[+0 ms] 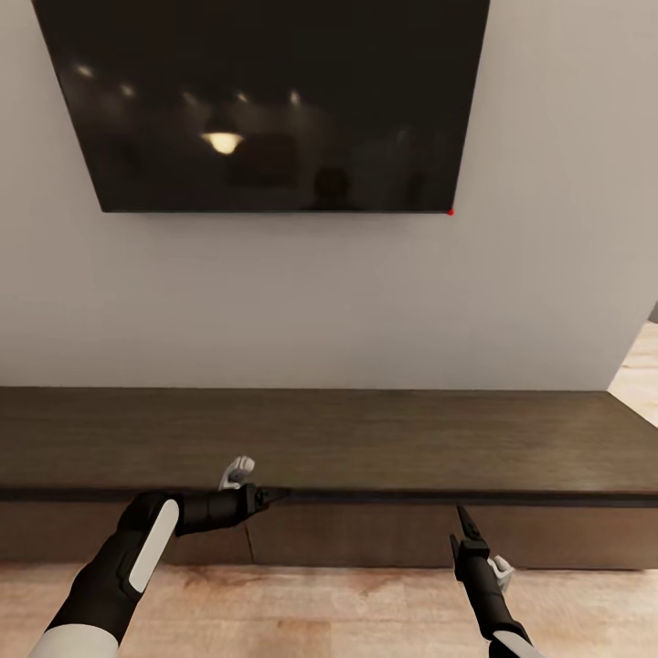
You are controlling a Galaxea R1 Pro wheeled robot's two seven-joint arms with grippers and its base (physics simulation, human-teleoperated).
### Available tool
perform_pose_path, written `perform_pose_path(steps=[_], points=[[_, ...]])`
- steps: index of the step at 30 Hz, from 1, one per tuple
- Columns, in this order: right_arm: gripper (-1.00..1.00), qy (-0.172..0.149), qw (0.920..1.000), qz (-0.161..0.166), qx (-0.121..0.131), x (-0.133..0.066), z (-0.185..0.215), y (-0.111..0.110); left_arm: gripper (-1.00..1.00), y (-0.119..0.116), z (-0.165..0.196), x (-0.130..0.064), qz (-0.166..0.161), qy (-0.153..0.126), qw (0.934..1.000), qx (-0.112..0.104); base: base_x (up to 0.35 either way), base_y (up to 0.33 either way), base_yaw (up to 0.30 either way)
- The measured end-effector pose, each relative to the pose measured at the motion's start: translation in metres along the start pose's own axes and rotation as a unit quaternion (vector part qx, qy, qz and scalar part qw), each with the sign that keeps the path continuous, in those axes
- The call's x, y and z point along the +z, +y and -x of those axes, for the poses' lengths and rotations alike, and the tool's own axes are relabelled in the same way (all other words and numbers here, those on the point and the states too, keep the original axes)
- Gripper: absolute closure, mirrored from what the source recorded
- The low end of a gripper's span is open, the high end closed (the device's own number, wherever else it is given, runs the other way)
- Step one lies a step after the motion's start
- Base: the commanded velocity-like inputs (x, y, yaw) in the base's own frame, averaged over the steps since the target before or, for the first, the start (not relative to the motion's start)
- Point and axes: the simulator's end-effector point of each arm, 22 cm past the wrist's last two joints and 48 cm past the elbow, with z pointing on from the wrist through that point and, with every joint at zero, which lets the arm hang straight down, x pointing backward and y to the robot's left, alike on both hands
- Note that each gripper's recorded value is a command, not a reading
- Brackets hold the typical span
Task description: Place each of the two pumpkins and all three candles from the living room inside a cabinet in the living room (use any cabinet), then make sure every cabinet is closed, and position the cauldron so it is next to a table in the living room.
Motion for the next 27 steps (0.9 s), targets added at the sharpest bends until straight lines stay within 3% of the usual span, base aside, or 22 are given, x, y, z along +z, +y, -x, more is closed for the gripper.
perform_pose_path(steps=[13,27], points=[[-1.00,0.000,1.0000,-0.001,0.000,0.0000,0.0000,-0.0002,-1.00,0.0000,-0.0001,0.0000,0.000,0.000,1.0000,0.000,0.152,0.000,0.000],[-1.00,-0.001,1.0000,-0.009,0.000,-0.0028,0.0003,-0.0060,-1.00,0.0004,-0.0004,0.0002,0.000,0.000,1.0000,-0.001,0.015,0.000,0.000]])
